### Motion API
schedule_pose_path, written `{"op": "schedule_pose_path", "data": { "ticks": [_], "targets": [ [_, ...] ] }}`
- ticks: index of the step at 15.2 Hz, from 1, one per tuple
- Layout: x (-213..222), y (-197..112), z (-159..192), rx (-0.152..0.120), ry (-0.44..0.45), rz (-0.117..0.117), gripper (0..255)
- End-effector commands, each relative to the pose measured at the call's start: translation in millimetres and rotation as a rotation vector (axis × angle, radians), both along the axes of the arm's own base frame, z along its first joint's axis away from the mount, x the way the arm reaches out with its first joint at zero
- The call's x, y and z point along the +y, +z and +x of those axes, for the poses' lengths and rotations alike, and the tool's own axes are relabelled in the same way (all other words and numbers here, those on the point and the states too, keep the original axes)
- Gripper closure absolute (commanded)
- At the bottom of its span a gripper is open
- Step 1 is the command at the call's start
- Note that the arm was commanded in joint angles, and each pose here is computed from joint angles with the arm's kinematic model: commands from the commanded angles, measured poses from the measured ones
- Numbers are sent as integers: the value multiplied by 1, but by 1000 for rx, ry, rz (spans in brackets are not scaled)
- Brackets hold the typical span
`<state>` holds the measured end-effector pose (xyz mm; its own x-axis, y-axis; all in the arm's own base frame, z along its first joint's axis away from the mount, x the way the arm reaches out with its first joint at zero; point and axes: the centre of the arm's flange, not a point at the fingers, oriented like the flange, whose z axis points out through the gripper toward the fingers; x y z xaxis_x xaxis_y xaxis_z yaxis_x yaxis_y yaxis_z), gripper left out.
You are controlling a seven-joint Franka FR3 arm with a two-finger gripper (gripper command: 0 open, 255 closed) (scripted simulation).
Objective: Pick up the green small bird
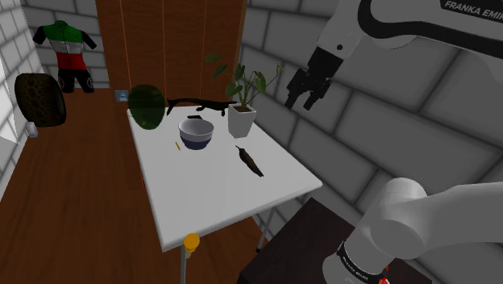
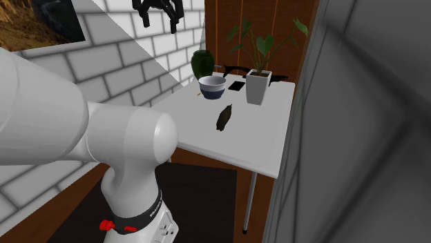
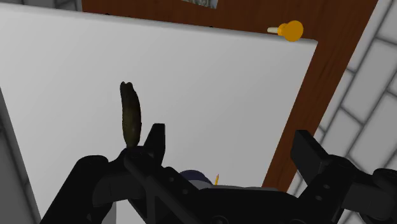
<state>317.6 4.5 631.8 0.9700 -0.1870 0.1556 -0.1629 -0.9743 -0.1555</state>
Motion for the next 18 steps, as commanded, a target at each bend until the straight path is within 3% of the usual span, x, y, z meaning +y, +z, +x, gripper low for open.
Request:
{"op": "schedule_pose_path", "data": {
  "ticks": [1, 18],
  "targets": [
    [0, 0, 0, 0, 0, 0, 0],
    [-59, -176, 120, 7, -35, -64, 0]
  ]
}}
